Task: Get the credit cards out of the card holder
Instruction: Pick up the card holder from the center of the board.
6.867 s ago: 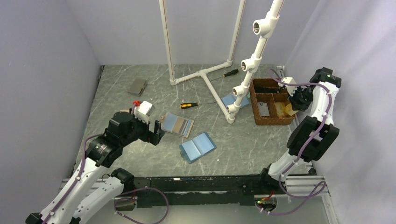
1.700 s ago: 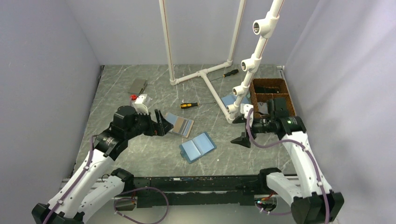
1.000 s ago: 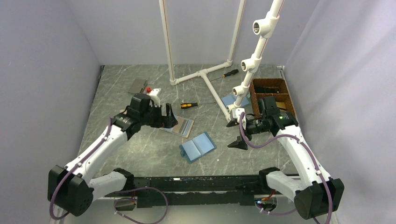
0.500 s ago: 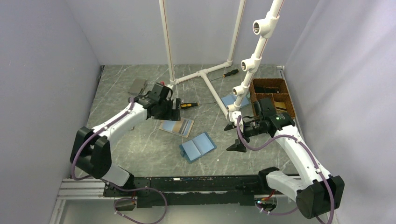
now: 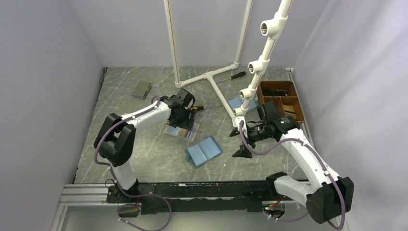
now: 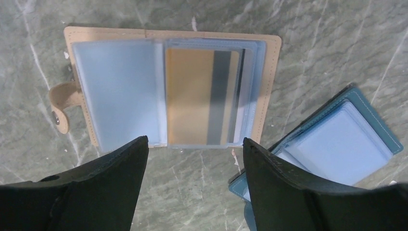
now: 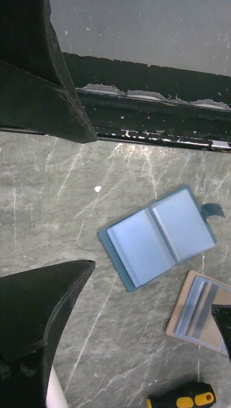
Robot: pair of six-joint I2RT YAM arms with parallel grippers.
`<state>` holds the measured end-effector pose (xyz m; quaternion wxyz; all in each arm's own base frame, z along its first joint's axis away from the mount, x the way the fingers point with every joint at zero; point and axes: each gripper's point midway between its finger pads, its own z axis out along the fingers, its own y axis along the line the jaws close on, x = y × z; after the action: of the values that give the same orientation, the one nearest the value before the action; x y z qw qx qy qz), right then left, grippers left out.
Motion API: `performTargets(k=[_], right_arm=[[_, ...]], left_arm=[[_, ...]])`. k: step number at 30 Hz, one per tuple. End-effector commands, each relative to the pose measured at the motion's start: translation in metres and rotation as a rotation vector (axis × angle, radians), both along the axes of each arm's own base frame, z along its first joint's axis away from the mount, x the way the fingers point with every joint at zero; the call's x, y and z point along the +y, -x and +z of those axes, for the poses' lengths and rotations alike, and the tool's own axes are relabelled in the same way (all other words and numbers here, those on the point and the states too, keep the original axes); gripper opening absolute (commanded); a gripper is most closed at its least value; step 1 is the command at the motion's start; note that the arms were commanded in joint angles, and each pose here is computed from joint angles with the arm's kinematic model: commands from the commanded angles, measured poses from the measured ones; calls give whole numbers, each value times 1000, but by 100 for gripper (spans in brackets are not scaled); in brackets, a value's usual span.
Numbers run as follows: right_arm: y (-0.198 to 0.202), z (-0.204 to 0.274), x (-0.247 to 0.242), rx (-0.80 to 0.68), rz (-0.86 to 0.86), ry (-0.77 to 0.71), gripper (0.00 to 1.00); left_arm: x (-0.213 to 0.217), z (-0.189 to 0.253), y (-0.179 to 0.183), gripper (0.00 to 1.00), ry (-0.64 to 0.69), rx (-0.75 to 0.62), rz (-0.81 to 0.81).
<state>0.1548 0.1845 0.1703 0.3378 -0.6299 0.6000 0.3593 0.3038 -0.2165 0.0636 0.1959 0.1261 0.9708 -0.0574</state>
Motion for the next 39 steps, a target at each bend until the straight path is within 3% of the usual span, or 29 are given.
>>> performTargets(k=[1, 15, 24, 33, 39], right_arm=[[-2, 0, 4, -16, 14, -12, 93], [-1, -5, 6, -5, 28, 7, 93], [0, -5, 6, -5, 30, 10, 93], [0, -7, 7, 4, 31, 17, 93], [1, -9, 7, 8, 35, 19, 93]], left_arm=[[-17, 4, -6, 77, 34, -14, -88], [-18, -18, -5, 84, 3, 39, -116], [-18, -27, -4, 73, -13, 59, -119], [-14, -35, -2, 72, -30, 70, -113], [-11, -35, 2, 62, -26, 65, -102]])
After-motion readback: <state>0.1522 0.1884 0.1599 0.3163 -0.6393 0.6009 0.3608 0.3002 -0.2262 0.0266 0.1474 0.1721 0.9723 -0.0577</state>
